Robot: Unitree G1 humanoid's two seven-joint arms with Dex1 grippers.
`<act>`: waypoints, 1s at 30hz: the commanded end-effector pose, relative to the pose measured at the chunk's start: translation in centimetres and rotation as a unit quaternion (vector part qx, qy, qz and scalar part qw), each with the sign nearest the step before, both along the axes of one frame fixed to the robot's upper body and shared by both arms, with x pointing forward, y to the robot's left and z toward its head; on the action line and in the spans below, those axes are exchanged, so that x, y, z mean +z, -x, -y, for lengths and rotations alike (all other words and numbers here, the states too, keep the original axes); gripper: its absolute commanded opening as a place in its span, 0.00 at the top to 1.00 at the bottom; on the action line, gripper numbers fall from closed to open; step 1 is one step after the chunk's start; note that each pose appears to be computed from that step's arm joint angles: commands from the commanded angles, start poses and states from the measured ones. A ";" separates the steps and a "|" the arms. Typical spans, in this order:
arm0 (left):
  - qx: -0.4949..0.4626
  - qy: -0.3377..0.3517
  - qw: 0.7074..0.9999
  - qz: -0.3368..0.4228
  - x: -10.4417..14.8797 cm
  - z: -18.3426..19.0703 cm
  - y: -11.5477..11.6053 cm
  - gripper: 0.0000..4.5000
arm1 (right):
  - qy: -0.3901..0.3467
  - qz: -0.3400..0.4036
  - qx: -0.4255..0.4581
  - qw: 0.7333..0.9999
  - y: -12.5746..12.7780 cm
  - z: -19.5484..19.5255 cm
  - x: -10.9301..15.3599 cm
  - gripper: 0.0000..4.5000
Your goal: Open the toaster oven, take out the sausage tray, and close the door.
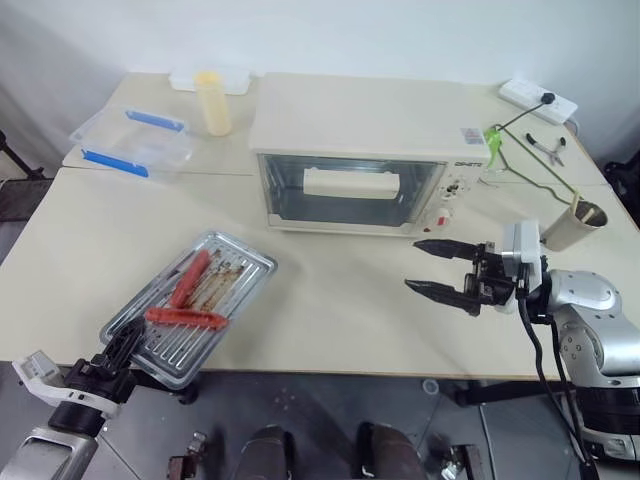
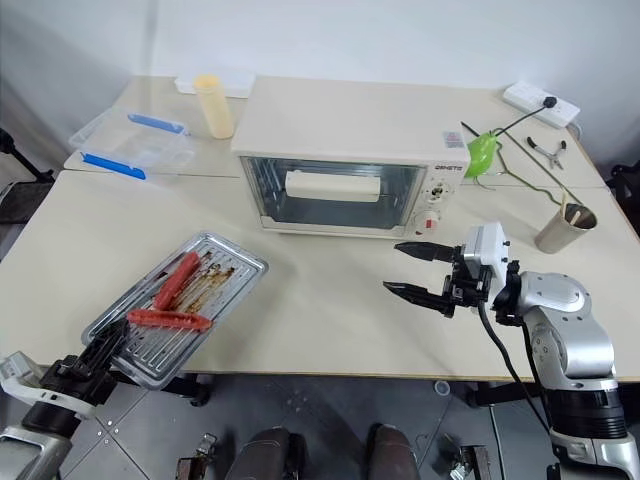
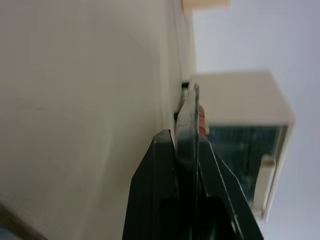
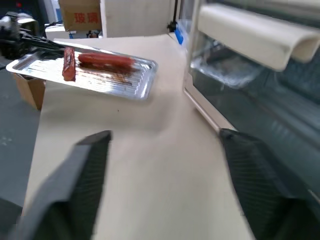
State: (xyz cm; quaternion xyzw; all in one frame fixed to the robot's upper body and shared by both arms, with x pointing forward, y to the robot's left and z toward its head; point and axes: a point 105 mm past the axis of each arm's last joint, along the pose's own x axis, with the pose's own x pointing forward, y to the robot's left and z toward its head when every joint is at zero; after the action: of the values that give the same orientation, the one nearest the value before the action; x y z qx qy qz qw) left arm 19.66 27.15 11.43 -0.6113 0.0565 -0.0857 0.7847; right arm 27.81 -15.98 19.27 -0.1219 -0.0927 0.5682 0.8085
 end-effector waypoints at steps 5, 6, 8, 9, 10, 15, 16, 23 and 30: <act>-0.109 0.002 0.994 0.027 1.1 2.3 -2.7 1.00 | 0.030 0.033 -0.027 0.999 1.1 1.7 0.6 0.00; -0.127 -0.001 0.992 0.028 1.3 2.8 -3.1 1.00 | 0.036 0.029 -0.034 0.998 1.3 2.1 0.4 0.00; -0.154 -0.003 0.988 0.034 1.6 3.6 -3.5 1.00 | 0.038 0.025 -0.047 0.998 1.6 2.6 0.2 0.00; -0.168 -0.006 0.985 0.038 1.8 4.1 -3.7 1.00 | 0.039 0.021 -0.055 0.997 1.7 2.9 0.0 0.00; -0.179 -0.008 0.983 0.041 2.0 4.4 -4.0 1.00 | 0.039 0.019 -0.062 0.997 1.9 3.1 -0.1 0.00; -0.226 -0.018 0.972 0.061 2.9 5.5 -4.3 1.00 | 0.041 0.010 -0.088 0.995 2.7 4.0 -0.9 0.00; -0.249 -0.028 0.966 0.066 3.3 5.9 -4.2 1.00 | 0.043 0.007 -0.097 0.994 3.0 4.3 -1.3 0.00; -0.345 -0.062 0.935 0.047 3.6 7.0 -3.7 1.00 | 0.042 0.002 -0.119 0.992 3.9 5.0 -2.2 0.00; -0.382 -0.034 0.923 0.022 3.2 8.3 -6.4 1.00 | 0.046 0.002 -0.130 0.991 4.6 5.2 -2.2 0.00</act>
State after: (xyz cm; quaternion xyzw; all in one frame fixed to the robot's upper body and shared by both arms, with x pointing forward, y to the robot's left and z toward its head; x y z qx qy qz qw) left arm 25.59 19.22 14.45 -0.5054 0.2698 -0.3819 0.7252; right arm 23.61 -21.27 15.63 -0.1519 -0.0257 0.4653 0.8717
